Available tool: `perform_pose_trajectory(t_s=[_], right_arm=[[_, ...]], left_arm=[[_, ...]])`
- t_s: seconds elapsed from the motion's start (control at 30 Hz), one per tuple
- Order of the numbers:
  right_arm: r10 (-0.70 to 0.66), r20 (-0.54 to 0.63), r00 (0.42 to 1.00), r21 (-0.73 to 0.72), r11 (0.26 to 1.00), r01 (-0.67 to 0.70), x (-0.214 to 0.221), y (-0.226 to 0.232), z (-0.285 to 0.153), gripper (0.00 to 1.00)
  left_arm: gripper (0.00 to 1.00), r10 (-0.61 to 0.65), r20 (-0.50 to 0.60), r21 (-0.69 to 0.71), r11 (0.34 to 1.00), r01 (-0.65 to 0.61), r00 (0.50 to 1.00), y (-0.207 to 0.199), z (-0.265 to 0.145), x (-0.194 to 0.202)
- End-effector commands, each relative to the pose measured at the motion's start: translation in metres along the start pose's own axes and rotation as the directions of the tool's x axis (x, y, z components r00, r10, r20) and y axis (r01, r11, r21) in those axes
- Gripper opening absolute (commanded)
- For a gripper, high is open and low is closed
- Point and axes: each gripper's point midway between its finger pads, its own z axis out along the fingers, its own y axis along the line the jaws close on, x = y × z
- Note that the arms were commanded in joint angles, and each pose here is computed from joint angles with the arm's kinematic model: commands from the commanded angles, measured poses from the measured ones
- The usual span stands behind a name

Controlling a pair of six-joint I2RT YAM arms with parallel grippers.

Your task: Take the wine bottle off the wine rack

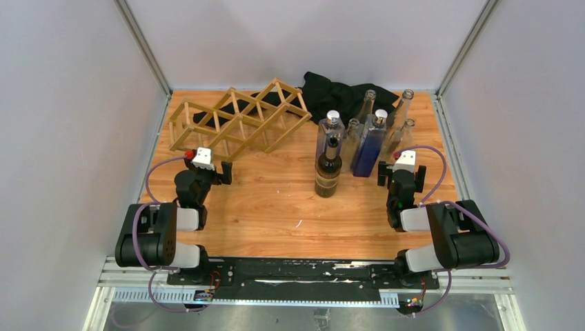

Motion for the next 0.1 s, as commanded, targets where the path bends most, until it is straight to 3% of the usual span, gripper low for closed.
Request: perform_pose_trajectory(t_s=[0.0, 0.07], right_arm=[[0.011, 0.041, 0.999, 0.009, 1.0, -0.011, -0.0127, -0.0019, 0.0042, 1.0], [0.011, 0.041, 0.999, 0.008, 1.0, -0.011, -0.0131, -0.0017, 0.0044, 1.0]], left_arm=[[1.0, 0.042, 0.023, 0.002, 0.999, -0.042, 0.999, -0.0012, 0.006, -0.0097], [1.0, 0.039, 0.027, 0.002, 0.999, -0.039, 0.999, -0.0016, 0.0057, -0.0102]])
